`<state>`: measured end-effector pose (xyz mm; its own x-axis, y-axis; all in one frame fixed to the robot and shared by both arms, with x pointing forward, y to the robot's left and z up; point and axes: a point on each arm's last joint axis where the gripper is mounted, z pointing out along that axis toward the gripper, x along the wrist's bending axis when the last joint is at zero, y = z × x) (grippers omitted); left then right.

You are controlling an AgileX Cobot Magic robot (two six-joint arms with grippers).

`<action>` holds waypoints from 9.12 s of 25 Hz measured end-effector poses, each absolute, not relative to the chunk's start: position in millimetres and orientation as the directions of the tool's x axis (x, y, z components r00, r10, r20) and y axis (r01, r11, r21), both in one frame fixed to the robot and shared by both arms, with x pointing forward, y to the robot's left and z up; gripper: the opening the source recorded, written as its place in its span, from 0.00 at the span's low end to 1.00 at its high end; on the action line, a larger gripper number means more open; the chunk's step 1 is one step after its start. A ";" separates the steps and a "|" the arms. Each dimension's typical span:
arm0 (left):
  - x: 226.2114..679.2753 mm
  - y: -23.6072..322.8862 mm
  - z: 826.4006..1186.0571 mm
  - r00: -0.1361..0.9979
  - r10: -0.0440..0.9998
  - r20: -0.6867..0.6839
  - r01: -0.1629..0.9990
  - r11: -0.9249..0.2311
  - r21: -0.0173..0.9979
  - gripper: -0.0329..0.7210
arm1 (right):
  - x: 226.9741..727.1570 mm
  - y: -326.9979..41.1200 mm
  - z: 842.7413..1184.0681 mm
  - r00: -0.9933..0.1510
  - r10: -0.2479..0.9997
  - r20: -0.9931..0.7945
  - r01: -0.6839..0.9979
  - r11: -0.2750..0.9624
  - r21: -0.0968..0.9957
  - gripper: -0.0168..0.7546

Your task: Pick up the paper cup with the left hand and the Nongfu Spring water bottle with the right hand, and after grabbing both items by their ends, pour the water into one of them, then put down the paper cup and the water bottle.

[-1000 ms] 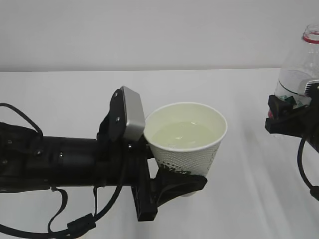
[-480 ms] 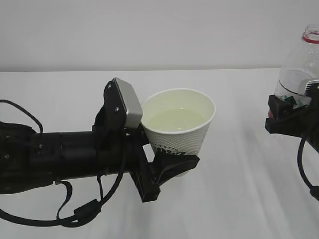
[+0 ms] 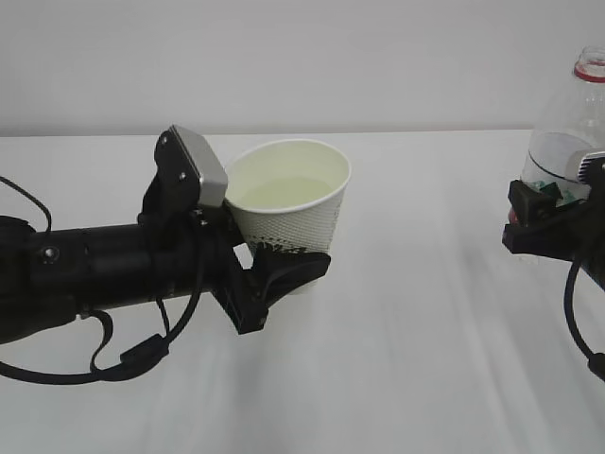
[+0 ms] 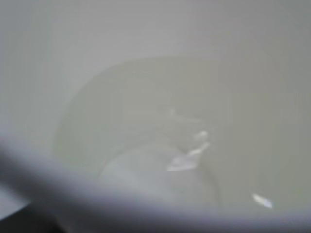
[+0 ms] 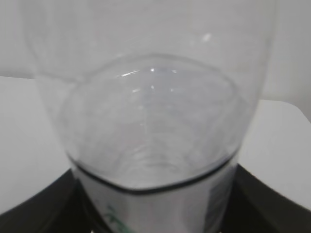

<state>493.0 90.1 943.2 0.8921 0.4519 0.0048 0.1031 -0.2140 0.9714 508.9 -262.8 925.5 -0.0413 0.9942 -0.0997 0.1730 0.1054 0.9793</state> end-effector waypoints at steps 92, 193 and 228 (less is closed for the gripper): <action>582.5 292.6 912.7 0.185 0.975 -0.119 0.234 0.074 0.969 0.68 | 508.9 -262.7 925.5 -0.046 0.991 -0.122 0.172 0.128 0.977 0.67; 536.6 298.6 856.0 0.089 0.989 -0.118 0.327 0.083 0.942 0.96 | 508.5 -262.6 923.6 -0.051 0.991 -0.125 0.192 0.133 0.972 0.67; 475.5 264.2 889.5 0.472 0.876 -0.096 0.315 -0.066 0.947 0.88 | 508.5 -262.2 923.4 -0.056 0.990 -0.126 0.194 0.135 0.972 0.67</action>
